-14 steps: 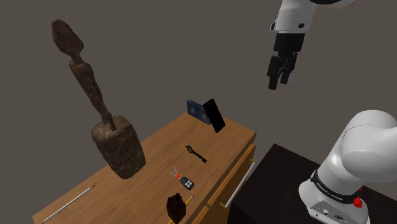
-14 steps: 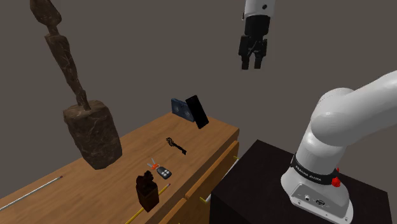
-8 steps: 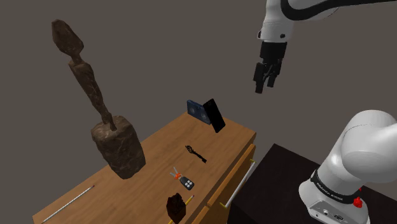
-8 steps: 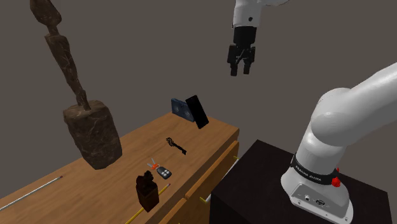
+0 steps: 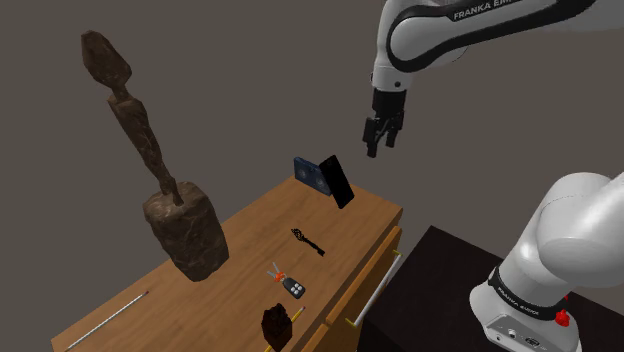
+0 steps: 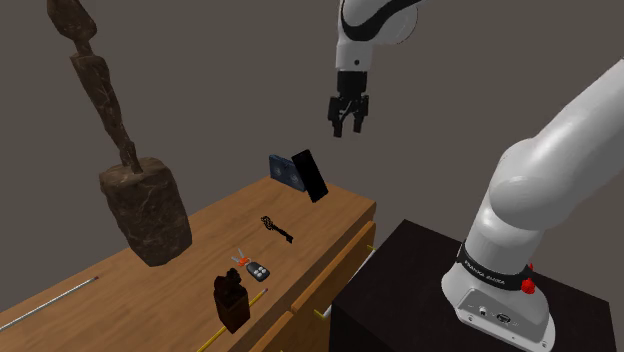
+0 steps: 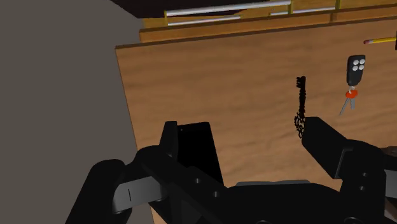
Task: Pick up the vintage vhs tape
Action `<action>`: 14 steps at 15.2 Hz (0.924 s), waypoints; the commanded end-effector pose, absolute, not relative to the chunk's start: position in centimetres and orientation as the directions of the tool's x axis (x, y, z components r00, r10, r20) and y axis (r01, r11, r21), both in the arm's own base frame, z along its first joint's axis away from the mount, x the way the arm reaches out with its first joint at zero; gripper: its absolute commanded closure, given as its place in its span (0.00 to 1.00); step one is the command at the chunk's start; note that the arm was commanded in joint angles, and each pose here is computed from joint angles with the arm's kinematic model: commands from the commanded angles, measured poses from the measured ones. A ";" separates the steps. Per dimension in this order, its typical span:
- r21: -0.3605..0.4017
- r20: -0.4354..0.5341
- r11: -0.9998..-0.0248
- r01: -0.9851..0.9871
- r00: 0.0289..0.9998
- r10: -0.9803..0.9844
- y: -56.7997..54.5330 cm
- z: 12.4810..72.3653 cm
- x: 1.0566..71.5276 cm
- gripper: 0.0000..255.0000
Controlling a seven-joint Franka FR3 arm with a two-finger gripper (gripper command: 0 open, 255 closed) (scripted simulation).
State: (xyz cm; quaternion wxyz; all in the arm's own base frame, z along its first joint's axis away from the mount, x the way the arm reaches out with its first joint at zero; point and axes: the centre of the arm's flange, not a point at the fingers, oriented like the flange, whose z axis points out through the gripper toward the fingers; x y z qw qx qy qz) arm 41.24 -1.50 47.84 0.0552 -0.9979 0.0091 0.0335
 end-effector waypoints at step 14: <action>-0.067 -0.017 -0.997 0.024 1.000 0.025 -1.5 37.2 57.2 0.00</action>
